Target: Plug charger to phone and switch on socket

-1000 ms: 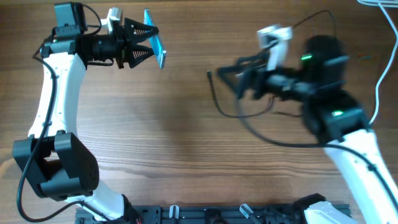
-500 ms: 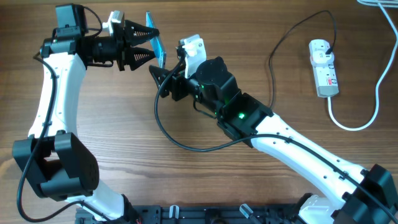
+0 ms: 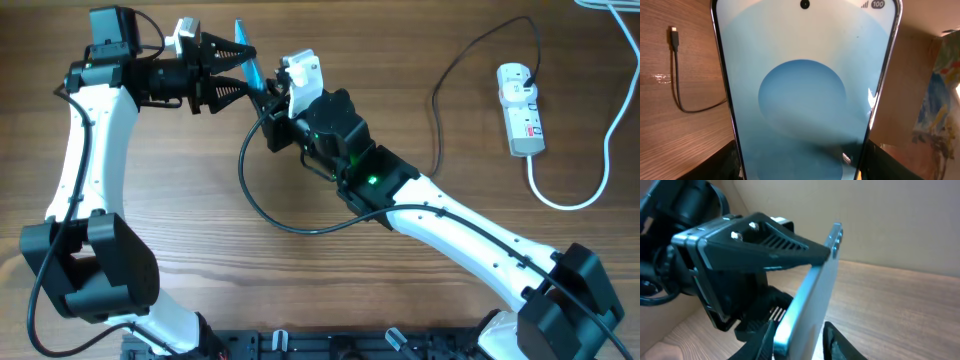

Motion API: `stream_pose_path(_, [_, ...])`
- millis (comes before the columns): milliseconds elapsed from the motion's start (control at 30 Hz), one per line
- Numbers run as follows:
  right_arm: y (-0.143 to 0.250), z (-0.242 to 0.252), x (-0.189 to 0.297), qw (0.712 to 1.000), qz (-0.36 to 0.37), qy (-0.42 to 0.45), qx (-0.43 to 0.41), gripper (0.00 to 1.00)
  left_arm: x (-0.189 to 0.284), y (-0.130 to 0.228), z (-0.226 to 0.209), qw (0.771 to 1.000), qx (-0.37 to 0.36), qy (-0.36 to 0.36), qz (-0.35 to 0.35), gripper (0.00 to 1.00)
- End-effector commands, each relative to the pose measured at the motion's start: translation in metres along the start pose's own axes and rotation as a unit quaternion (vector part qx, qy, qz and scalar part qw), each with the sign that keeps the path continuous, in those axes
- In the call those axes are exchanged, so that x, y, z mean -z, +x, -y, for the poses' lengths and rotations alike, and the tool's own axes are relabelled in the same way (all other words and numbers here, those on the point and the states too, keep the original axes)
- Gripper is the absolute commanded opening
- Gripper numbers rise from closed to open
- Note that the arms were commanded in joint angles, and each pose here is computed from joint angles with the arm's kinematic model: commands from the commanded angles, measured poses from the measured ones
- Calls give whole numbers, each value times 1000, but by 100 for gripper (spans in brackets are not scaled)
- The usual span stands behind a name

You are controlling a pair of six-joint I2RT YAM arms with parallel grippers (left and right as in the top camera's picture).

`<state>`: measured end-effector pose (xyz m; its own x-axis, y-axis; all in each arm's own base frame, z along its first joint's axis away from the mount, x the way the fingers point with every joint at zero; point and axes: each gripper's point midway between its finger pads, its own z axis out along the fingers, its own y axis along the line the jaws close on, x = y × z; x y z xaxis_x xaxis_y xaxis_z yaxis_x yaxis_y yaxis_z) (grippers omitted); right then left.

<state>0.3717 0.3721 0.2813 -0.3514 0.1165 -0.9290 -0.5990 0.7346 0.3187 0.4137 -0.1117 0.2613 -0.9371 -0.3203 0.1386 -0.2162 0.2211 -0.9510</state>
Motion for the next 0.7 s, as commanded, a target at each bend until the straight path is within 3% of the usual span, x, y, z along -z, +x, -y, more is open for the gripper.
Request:
stream_pose_path(0, [4,0,-4,1000,-4,2,0,21,5,11,18,1000,-17,21,-9,62])
stream_pose_path(200, [8,1,-7,1000,-8,3,1,14,5,11,18,1000,-17,21,-9,62])
stream_pose_path(300, [8,0,-7,1000,-7,3,1,4,5,11,18,1000,-18,21,-9,63])
stream_pose_path(433, [4,-1,-7,1000,1,0,5,4,5,8,20,999,-31,24,-6,75])
stream_pose_path(533, [-1,-4,-7,1000,9,-7,17,4,5,7,21,999,-37,25,-4,98])
stream_pose_path(667, [-2,-4,-7,1000,12,-8,17,4,5,4,23,998,-50,26,0,100])
